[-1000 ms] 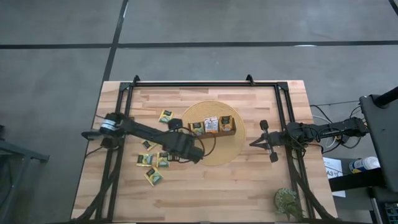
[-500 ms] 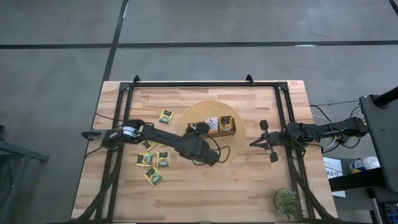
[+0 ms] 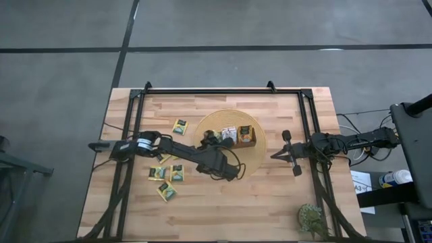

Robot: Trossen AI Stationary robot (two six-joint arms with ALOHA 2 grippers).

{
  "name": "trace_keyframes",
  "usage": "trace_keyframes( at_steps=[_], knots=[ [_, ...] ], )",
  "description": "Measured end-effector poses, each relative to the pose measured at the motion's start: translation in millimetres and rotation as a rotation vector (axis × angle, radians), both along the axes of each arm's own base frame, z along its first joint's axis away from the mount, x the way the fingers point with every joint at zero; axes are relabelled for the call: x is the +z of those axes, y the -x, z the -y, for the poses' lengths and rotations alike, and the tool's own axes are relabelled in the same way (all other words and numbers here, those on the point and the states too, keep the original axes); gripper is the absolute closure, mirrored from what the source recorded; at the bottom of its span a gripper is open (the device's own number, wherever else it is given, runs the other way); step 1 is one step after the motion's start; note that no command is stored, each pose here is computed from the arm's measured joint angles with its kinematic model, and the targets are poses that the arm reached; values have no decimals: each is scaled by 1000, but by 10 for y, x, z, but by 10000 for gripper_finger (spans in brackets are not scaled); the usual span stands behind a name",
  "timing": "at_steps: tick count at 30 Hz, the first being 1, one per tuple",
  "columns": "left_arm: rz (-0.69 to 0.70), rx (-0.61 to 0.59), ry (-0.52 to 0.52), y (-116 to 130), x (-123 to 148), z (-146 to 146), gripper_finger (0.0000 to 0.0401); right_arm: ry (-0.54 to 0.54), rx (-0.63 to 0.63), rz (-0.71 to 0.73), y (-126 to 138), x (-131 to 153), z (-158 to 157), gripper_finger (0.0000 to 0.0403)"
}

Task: Pick & Place Tea
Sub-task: Put the yellow tea bag into the left section of the wooden organizer

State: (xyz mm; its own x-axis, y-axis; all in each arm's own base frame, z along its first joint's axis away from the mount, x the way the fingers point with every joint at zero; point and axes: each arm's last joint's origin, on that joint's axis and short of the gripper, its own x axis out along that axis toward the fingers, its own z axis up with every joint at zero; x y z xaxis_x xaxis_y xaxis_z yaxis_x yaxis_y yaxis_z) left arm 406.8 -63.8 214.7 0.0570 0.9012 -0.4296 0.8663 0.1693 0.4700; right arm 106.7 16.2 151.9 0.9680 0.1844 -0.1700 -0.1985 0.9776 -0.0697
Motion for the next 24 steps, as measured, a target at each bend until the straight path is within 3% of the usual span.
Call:
trace_keyframes(
  at_steps=[4, 9, 15, 24],
  knots=[
    [-33, 31, 101, 9, -36, 3, 401, 0, 0, 0, 0, 0, 0, 394],
    [-28, 43, 106, 0, -37, -40, 401, 1, 0, 0, 0, 0, 0, 394],
    [-57, 95, 214, 3, -70, -105, 401, 1, 0, 0, 0, 0, 0, 394],
    [-87, 90, 211, -11, -101, -199, 401, 0, 0, 0, 0, 0, 0, 394]
  ],
)
